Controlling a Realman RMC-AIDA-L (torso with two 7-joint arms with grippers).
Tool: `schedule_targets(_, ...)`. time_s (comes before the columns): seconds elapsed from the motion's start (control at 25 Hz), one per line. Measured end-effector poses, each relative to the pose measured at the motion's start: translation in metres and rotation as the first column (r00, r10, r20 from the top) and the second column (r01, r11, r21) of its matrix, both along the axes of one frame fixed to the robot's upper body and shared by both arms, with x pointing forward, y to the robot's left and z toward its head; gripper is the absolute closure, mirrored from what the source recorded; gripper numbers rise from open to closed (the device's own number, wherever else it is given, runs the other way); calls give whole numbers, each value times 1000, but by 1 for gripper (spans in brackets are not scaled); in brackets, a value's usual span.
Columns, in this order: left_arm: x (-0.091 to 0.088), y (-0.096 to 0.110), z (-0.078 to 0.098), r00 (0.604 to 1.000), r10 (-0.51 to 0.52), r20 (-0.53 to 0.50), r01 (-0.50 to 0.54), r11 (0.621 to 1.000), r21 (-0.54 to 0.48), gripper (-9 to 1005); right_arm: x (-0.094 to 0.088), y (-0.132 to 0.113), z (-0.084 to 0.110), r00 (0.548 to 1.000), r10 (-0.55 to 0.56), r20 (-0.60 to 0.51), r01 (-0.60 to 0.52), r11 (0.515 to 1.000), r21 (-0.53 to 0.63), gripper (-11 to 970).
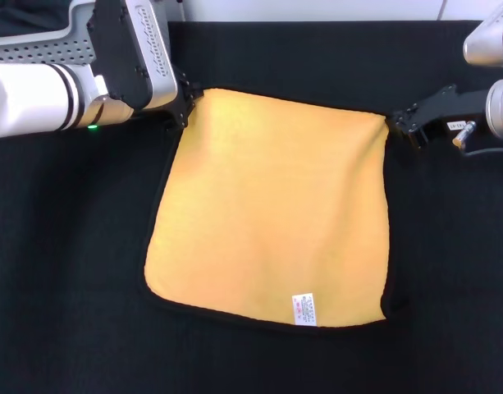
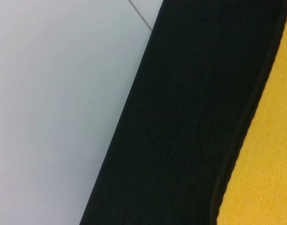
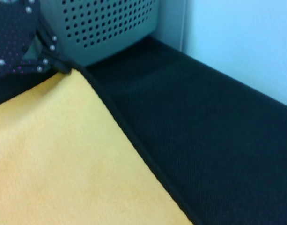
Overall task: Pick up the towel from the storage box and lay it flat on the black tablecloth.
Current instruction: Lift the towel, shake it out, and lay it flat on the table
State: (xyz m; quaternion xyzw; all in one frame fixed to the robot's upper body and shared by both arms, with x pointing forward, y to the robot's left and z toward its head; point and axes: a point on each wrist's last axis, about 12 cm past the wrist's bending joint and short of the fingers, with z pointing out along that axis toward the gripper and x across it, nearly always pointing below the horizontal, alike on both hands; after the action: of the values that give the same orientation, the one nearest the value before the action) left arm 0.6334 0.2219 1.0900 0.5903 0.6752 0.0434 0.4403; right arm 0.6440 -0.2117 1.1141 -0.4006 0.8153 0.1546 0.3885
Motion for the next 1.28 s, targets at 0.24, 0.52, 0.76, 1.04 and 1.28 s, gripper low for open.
schedule_targets(0.24,2,2,-1,1000,18,16,-18,1000,10,984,-1,1,3,1000,0,-11,0,1000,-2,869)
schedule_targets(0.52,2,1,-1,999,27,26,-28,1000,10,983,4,-1,5,999,-28,25,28,1000,-9,867)
schedule_targets(0.76,0,-2,-5,998,4,59,-3,1000,-13,983,4,1,1,999,-29,30,30,999,-30,866)
schedule_targets(1.04,-2,-6,-15,996,-9,91,7,1000,15,983,7,8,-5,1000,-24,8,25,999,-47,865)
schedule_targets(1.28,-4,-13,-26,991,13,135,-28,994,107,983,9,8,-5,999,-37,19,38,998,-48,864)
